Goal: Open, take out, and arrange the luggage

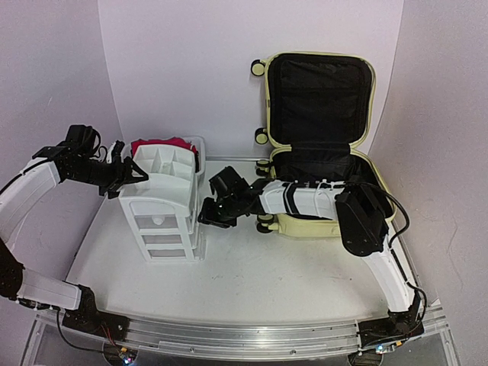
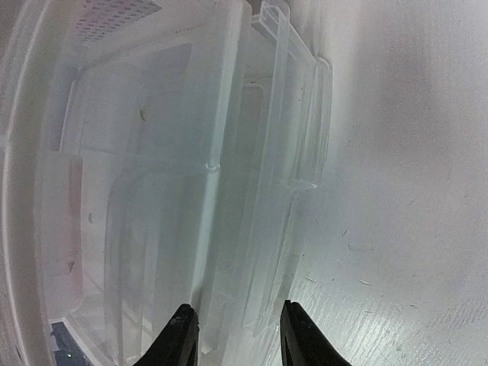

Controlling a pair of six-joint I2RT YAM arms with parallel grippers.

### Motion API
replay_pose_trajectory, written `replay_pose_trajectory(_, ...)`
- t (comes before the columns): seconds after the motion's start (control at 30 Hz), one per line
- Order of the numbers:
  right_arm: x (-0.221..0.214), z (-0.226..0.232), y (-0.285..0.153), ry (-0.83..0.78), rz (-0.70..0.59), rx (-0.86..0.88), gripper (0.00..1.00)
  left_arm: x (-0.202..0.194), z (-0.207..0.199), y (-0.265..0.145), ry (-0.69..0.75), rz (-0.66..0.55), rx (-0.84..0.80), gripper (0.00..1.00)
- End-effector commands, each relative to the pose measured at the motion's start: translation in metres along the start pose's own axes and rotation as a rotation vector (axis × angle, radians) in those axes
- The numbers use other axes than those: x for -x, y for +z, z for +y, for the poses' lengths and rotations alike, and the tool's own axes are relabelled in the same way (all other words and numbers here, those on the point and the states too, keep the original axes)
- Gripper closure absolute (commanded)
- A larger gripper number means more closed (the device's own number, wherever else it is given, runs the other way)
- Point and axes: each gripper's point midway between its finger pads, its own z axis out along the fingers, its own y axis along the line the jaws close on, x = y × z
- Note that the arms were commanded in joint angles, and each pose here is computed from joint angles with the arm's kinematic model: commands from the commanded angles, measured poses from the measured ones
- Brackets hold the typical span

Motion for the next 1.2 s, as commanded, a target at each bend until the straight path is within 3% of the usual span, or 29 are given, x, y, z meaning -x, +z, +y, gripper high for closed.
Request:
replay_pose_trajectory(0.0,-0.01,-0.007,0.007,-0.06,0.015,-0.105,0.65,0.005,-0.013,0.0,0.025,-0.014,-0.061,0.3)
replay_pose_trajectory(0.13,-0.014,-0.025,0.002,-0.105,-0.003,-0.254,0.66,0.005,-0.01,0.0,0.024,-0.019,-0.049,0.3)
replay_pose_trajectory(0.43,-0.015,-0.045,-0.015,-0.139,-0.017,-0.381,0.67,0.007,0.001,-0.001,0.03,-0.047,0.011,0.3)
replay_pose_trajectory(0.7,0.006,-0.076,-0.078,-0.226,-0.123,-0.65,0.67,0.008,0.011,-0.002,0.04,-0.074,0.067,0.3)
replay_pose_trajectory(0.93,0.008,-0.073,-0.096,-0.271,-0.127,-0.669,0.62,0.01,0.013,-0.002,0.046,-0.077,0.079,0.3)
replay_pose_trajectory(1.03,0.012,-0.057,-0.101,-0.321,-0.11,-0.621,0.55,0.012,0.012,-0.003,0.05,-0.085,0.083,0.3)
replay_pose_trajectory(1.17,0.018,-0.012,-0.127,-0.451,-0.062,-0.451,0.19,0.022,0.008,-0.012,0.073,-0.13,0.102,0.21)
